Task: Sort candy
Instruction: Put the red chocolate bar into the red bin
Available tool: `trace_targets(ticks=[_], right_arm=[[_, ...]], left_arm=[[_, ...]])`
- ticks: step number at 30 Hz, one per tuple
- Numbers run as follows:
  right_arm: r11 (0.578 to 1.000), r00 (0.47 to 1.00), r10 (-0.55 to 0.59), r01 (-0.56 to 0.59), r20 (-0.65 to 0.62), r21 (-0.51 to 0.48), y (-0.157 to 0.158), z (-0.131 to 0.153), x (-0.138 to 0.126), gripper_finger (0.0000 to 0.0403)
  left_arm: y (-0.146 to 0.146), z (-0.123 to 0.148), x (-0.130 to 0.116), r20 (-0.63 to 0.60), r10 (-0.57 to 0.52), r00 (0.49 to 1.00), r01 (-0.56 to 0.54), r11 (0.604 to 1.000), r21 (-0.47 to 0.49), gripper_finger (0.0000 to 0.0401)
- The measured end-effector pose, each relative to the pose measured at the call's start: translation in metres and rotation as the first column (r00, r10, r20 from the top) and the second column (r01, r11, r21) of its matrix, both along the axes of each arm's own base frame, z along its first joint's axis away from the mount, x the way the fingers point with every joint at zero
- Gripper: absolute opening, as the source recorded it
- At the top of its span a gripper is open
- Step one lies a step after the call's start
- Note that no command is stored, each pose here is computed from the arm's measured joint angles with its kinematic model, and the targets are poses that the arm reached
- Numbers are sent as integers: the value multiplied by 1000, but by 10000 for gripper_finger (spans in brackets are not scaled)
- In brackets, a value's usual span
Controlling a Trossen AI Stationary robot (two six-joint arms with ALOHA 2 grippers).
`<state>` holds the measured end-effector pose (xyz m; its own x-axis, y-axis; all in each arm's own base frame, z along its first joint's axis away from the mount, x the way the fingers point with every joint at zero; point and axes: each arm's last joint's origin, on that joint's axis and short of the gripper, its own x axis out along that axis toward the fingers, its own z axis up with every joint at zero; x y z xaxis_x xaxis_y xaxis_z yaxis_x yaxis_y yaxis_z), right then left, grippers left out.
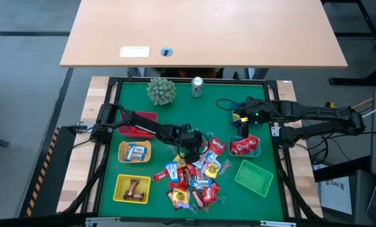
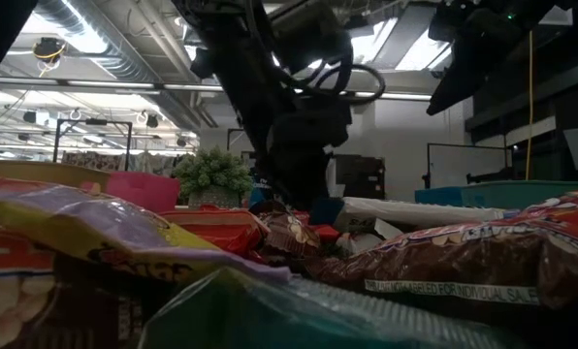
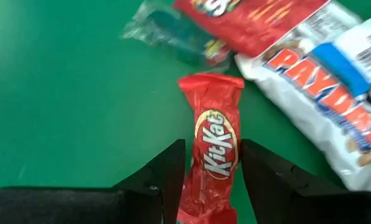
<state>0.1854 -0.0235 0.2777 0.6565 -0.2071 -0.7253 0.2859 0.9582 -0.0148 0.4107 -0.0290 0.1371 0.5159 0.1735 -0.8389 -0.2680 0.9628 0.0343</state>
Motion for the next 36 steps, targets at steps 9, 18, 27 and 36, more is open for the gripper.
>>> trace_targets(ticks=[9, 18, 27, 36], right_arm=[[1000, 1000, 0, 0, -23, 3, 0, -4, 5, 270], [999, 998, 32, -30, -50, 42, 0, -11, 14, 270], [980, 991, 135, -132, -8, 152, 3, -17, 29, 270], [979, 991, 136, -133, -11, 155, 2, -21, 35, 270]], left_arm=[[10, -4, 0, -21, 0, 1000, -1, 999, -42, 138], [9, -8, 0, -33, -18, 999, 16, 998, -64, 106], [9, -5, 1, -17, -14, 1000, 13, 998, -68, 48], [10, 18, 5, 6, -11, 1000, 11, 998, -65, 42]])
